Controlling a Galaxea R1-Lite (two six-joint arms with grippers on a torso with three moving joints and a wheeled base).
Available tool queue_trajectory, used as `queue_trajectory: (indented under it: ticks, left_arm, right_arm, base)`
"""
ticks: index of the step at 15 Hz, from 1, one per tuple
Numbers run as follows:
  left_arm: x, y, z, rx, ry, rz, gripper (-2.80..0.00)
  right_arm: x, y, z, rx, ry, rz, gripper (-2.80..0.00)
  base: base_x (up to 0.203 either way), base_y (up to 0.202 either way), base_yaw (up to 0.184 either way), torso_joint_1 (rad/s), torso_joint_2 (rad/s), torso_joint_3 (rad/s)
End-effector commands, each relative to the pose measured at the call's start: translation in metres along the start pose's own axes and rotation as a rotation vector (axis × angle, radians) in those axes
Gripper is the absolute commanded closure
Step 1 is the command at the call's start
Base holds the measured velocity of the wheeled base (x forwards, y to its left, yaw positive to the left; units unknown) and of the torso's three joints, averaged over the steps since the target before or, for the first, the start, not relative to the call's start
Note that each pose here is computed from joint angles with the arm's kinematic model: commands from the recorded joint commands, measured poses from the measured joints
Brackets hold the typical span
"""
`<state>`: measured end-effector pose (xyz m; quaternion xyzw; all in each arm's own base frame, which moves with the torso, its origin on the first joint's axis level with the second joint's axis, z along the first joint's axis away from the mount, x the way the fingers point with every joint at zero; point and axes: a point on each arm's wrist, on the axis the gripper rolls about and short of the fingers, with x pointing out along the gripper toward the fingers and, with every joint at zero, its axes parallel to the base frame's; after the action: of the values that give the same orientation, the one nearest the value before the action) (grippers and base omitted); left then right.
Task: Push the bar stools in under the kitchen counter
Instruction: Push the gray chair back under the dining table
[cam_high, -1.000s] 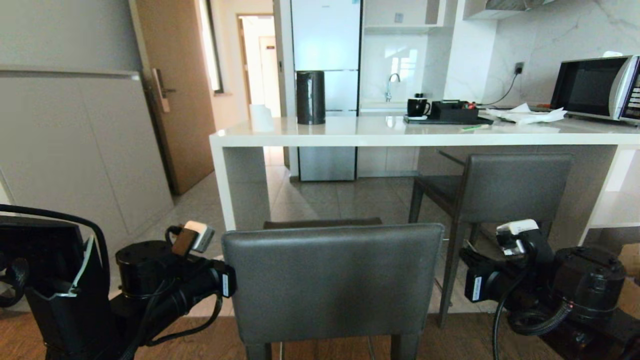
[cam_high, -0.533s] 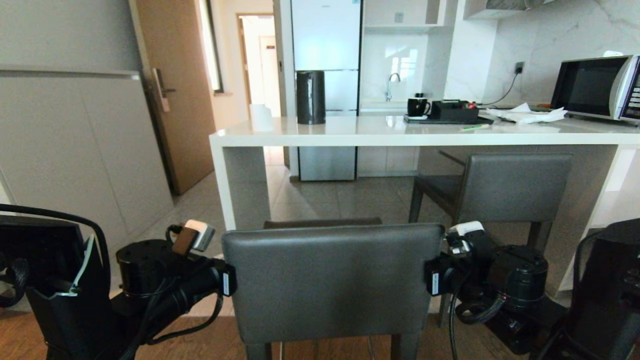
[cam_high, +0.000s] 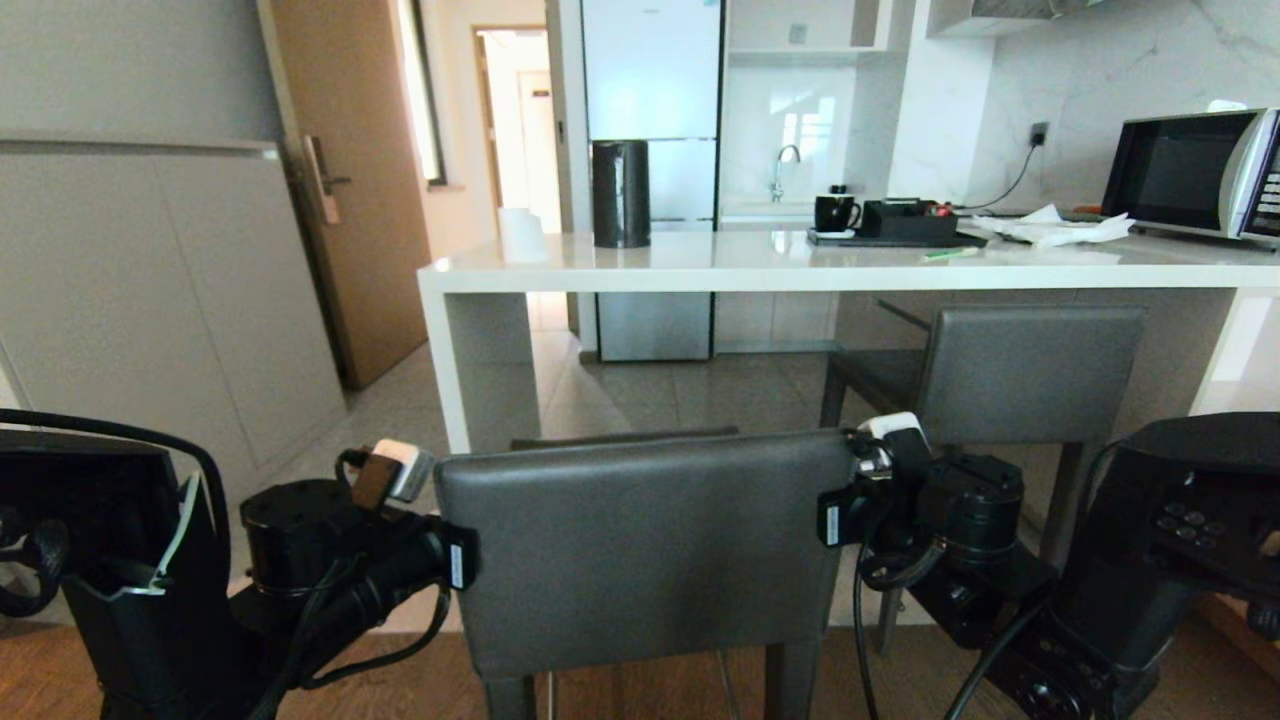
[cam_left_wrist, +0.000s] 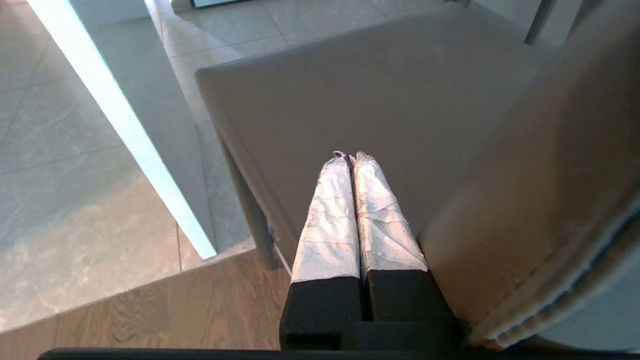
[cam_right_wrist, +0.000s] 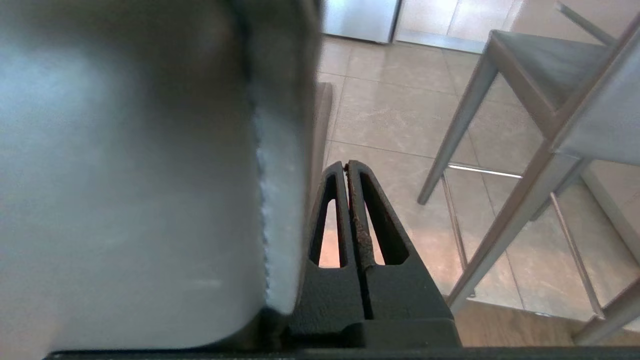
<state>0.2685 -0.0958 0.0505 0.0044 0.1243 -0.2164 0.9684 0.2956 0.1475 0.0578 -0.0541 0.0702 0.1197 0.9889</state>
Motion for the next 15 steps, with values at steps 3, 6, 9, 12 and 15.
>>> queue_trajectory:
  ticks: [3,6,9,12,15]
  left_arm:
    - [0.007,-0.006,-0.005,0.005,0.010,-0.017,0.00]
    - [0.028,-0.002,-0.001,0.007,-0.035,0.070,0.00]
    - [0.046,-0.001,0.003,0.009,-0.078,0.078,0.00]
    - [0.060,0.000,0.011,0.010,-0.091,0.079,0.00]
    - [0.064,0.001,0.015,0.009,-0.088,0.081,0.00]
  right_arm:
    - [0.003,0.000,0.000,0.007,-0.011,-0.004,0.00]
    - [-0.005,-0.006,-0.010,0.008,0.024,-0.023,0.00]
    - [-0.008,-0.013,-0.016,0.009,0.035,-0.039,0.00]
    - [-0.002,-0.024,-0.018,0.014,0.037,-0.068,0.00]
    - [0.010,-0.025,-0.013,0.010,-0.003,-0.072,0.00]
  base:
    - [0.000,0.000,0.000,0.000,0.00,0.000]
    - [0.000,0.000,0.000,0.000,0.00,0.000]
    - [0.000,0.000,0.000,0.000,0.00,0.000]
    - [0.000,0.000,0.000,0.000,0.00,0.000]
    - [0.000,0.000,0.000,0.000,0.00,0.000]
